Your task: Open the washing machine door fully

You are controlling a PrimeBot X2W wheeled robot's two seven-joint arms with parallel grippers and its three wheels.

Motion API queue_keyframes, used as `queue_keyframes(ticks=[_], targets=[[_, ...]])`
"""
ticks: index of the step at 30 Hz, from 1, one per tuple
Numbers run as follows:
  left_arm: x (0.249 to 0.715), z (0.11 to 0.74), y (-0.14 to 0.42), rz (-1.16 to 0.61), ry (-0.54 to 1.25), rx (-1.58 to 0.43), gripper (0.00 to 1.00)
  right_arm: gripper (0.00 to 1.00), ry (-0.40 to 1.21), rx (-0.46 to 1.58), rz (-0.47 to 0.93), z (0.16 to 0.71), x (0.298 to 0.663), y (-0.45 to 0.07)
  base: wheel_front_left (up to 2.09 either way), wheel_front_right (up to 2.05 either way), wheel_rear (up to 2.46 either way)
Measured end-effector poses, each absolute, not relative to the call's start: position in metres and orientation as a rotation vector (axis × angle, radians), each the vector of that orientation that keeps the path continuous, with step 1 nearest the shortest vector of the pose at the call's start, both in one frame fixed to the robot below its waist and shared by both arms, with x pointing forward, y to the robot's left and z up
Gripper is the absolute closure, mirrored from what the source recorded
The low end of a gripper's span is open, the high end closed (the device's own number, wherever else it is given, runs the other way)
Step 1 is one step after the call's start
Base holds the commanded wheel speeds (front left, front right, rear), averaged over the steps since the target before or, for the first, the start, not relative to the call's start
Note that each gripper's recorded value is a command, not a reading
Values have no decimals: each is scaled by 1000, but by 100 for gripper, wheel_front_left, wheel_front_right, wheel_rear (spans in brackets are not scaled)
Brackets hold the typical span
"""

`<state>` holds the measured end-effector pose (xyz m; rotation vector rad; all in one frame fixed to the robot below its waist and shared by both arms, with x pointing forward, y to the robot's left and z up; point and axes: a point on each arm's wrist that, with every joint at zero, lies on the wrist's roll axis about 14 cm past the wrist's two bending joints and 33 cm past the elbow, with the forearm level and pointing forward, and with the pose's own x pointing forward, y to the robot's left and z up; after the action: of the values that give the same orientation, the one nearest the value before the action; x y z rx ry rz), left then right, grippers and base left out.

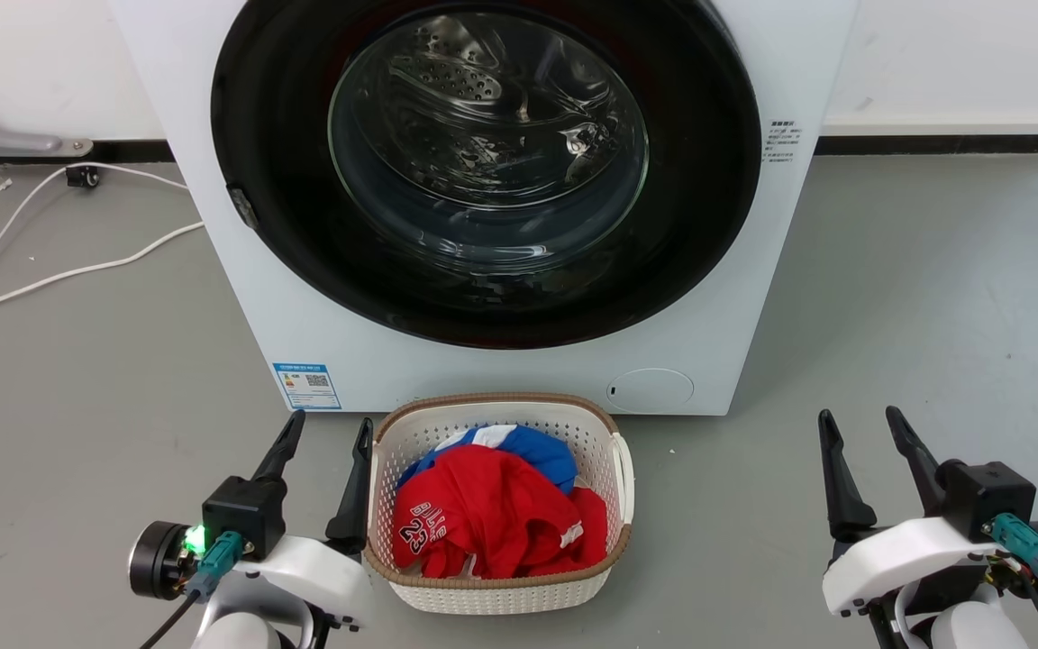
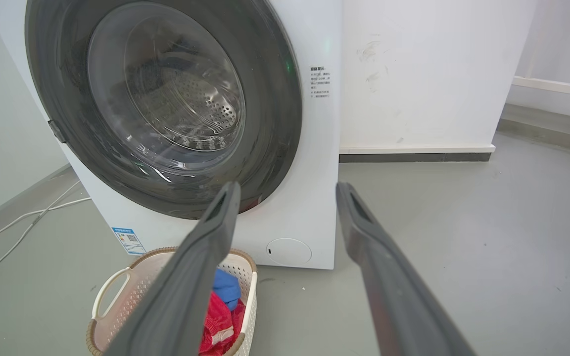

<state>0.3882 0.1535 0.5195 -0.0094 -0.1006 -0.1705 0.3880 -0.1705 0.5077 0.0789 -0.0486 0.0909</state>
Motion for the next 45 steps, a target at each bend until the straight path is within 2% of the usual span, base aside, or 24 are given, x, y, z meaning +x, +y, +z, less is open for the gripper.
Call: queue_keyframes(ticks=[5, 6, 7, 8, 13, 21, 27, 34, 40, 45], targets=[[389, 518, 154, -167, -96, -19, 0, 0, -49, 78, 92, 508, 389, -170, 0, 0, 0], [389, 518, 154, -166, -96, -19, 0, 5, -45, 81, 91, 508, 389, -170, 0, 0, 0], [389, 518, 154, -165, -96, -21, 0, 92, -45, 84, 91, 507, 389, -170, 0, 0, 0], [389, 518, 154, -165, -96, -22, 0, 100, -40, 87, 91, 507, 389, -170, 0, 0, 0], [389, 518, 155, -160, -97, -24, 0, 100, -19, 175, 75, 503, 388, -172, 0, 0, 0], [390, 518, 158, -150, -98, -26, 0, 100, 8, 979, -26, 500, 395, -183, 0, 0, 0], [391, 517, 158, -151, -97, -33, 0, 100, -35, 1341, -80, 505, 405, -203, 0, 0, 0], [406, 522, 156, -157, -113, -37, 0, 100, -109, 1496, -82, 525, 438, -232, 0, 0, 0], [431, 527, 153, -170, -138, -45, 0, 100, -101, 1491, -42, 545, 495, -260, 0, 0, 0], [449, 521, 151, -177, -134, -49, 0, 100, -5, 1416, 4, 550, 545, -264, 0, 0, 0]])
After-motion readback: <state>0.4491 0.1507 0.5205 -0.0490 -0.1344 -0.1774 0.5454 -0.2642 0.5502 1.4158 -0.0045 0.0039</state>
